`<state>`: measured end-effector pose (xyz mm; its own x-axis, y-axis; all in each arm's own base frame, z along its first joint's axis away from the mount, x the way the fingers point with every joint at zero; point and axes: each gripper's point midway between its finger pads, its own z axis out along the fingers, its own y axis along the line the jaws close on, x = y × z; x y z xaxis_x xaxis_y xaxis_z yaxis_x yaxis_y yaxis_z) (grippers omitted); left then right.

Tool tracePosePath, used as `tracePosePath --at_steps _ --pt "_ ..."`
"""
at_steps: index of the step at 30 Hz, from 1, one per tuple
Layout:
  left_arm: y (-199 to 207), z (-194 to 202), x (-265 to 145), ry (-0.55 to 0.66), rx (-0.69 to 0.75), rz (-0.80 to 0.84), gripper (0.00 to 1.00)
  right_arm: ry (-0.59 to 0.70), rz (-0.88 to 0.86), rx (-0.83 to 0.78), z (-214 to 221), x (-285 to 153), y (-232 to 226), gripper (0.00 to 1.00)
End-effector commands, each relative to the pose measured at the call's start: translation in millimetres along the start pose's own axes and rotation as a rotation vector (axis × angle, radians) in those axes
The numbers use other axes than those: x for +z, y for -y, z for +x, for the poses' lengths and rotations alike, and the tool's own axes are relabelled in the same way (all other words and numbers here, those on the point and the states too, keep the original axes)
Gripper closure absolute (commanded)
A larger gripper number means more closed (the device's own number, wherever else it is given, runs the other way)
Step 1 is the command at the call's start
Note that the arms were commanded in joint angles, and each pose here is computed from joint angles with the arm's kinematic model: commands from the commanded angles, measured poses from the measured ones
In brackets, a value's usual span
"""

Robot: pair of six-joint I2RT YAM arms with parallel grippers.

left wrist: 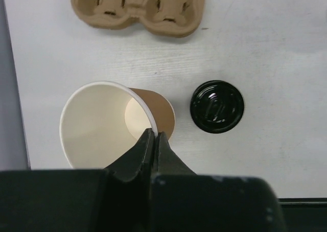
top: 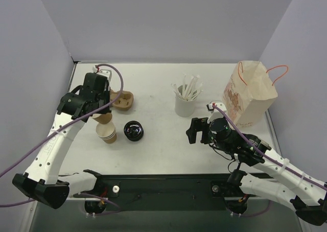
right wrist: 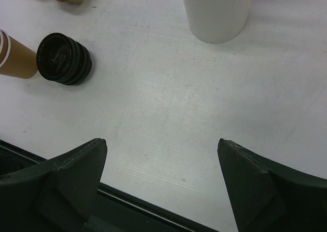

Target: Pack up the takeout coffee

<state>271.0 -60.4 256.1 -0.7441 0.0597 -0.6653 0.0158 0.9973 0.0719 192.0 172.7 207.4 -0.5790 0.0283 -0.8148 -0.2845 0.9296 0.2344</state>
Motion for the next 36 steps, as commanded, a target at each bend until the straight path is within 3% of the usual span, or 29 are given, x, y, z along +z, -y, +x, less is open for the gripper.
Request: tracePosePath --at_steps 1,8,12,16,31,36 --pt "55 -33 -28 0.128 0.052 0.115 1.0 0.016 0.011 0.002 -6 -8 4 0.05" --pt "156 -29 -14 0.175 0.22 0.206 1.0 0.059 0.022 0.011 -6 -22 18 0.05" --pt "209 -18 3 0.219 0.249 0.269 1.0 0.09 0.028 0.035 -10 -33 25 0.05" --pt "248 6 28 0.183 0.237 0.343 1.0 0.121 0.053 0.043 -13 -40 35 0.05" --pt "303 71 76 0.078 0.314 0.391 0.99 0.19 0.143 0.085 -15 -50 60 0.05" --pt "310 81 78 0.042 0.323 0.423 0.77 0.181 0.15 0.082 -14 -47 60 0.05"
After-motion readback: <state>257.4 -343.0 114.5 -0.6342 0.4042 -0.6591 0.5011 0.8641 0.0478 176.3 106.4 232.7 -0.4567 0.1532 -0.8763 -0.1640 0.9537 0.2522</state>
